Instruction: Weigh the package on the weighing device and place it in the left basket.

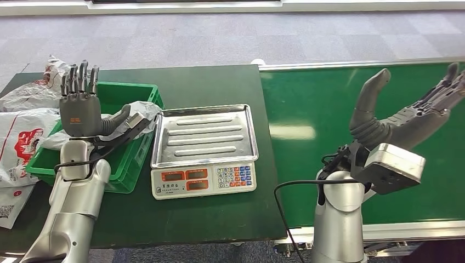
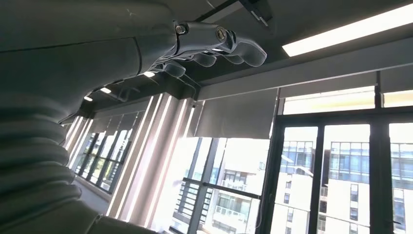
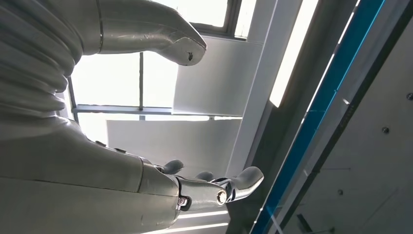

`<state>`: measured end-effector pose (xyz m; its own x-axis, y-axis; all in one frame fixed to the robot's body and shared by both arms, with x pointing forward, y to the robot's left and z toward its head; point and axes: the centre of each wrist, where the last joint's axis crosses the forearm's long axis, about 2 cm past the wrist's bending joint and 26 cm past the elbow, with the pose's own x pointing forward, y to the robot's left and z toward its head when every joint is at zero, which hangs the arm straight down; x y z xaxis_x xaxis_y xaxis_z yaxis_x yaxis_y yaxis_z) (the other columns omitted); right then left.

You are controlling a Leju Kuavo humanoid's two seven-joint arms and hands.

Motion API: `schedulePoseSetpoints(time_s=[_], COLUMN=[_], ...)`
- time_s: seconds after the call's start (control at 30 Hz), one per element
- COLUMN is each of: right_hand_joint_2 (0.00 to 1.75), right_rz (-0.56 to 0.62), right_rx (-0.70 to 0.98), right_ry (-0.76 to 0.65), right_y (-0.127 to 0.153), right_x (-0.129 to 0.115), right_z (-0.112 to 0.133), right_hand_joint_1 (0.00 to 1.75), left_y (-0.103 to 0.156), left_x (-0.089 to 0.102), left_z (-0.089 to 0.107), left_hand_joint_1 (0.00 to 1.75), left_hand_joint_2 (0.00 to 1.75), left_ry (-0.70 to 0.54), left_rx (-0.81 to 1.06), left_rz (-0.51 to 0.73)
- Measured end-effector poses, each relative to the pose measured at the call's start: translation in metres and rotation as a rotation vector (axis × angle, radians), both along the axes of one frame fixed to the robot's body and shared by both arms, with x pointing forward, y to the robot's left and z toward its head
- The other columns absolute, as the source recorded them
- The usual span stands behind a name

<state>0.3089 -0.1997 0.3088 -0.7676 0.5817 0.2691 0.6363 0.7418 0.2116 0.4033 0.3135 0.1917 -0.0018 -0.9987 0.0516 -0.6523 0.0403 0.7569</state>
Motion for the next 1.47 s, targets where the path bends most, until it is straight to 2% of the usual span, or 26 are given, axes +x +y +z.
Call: schedulePoseSetpoints(time_s=[0.13, 0.27, 0.33, 0.4, 0.47, 0.5, 0.6, 0.67, 0.7, 0.73, 0.8, 0.83, 0.97, 1.1, 1.23, 1.47], right_hand_joint_2=[1.75, 1.75, 1.75, 1.75, 1.75, 1.75, 1.75, 1.75, 1.75, 1.31, 0.44, 0.00, 0.00, 1.75, 1.75, 1.75], right_rz=[0.001, 0.003, 0.004, 0.010, 0.040, 0.066, 0.144, 0.190, 0.214, 0.239, 0.302, 0.340, 0.473, 0.518, 0.503, 0.433], right_rx=[0.001, 0.001, 0.002, 0.010, 0.044, 0.068, 0.122, 0.157, 0.179, 0.203, 0.242, 0.256, 0.266, 0.257, 0.204, 0.074], right_ry=[0.001, 0.004, 0.005, 0.007, 0.021, 0.034, 0.078, 0.099, 0.109, 0.120, 0.146, 0.160, 0.204, 0.214, 0.229, 0.269], right_y=[0.000, 0.000, 0.001, 0.001, 0.003, 0.005, 0.016, 0.022, 0.025, 0.027, 0.033, 0.036, 0.046, 0.049, 0.049, 0.051], right_x=[0.000, 0.001, 0.001, 0.001, 0.003, 0.005, 0.008, 0.008, 0.008, 0.006, 0.002, -0.001, -0.017, -0.026, -0.030, -0.039], right_z=[0.000, -0.001, -0.001, -0.002, -0.005, -0.008, -0.018, -0.024, -0.027, -0.030, -0.038, -0.043, -0.058, -0.062, -0.064, -0.072], right_hand_joint_1=[0.00, 0.00, 0.00, 0.00, 0.00, 0.00, 0.00, 0.00, 0.00, 0.00, 0.00, 0.00, 0.00, 0.00, 0.00, 0.00], left_y=[-0.004, 0.003, 0.007, 0.008, 0.003, -0.003, -0.031, -0.049, -0.059, -0.069, -0.092, -0.104, -0.144, -0.161, -0.169, -0.172], left_x=[-0.002, -0.003, -0.004, -0.008, -0.011, -0.011, -0.012, -0.015, -0.018, -0.022, -0.035, -0.043, -0.076, -0.092, -0.100, -0.111], left_z=[0.002, 0.007, 0.009, 0.012, 0.020, 0.024, 0.036, 0.041, 0.043, 0.043, 0.041, 0.039, 0.037, 0.040, 0.040, 0.029], left_hand_joint_1=[0.00, 0.00, 0.00, 0.00, 0.00, 0.00, 0.00, 0.00, 0.00, 0.00, 0.00, 0.00, 0.00, 0.00, 0.00, 0.00], left_hand_joint_2=[0.00, 0.00, 0.87, 1.75, 1.75, 1.75, 1.75, 0.87, 0.87, 0.87, 1.75, 1.75, 1.75, 1.75, 1.75, 1.75], left_ry=[-0.031, -0.149, -0.236, -0.362, -0.516, -0.567, -0.543, -0.460, -0.409, -0.356, -0.264, -0.230, -0.157, -0.134, -0.142, -0.216], left_rx=[0.024, -0.057, -0.191, -0.415, -0.725, -0.904, -1.312, -1.401, -1.414, -1.419, -1.395, -1.379, -1.359, -1.366, -1.401, -1.433], left_rz=[-0.111, -0.239, -0.232, -0.211, -0.237, -0.291, -0.580, -0.762, -0.852, -0.939, -1.081, -1.126, -1.238, -1.299, -1.315, -1.249])
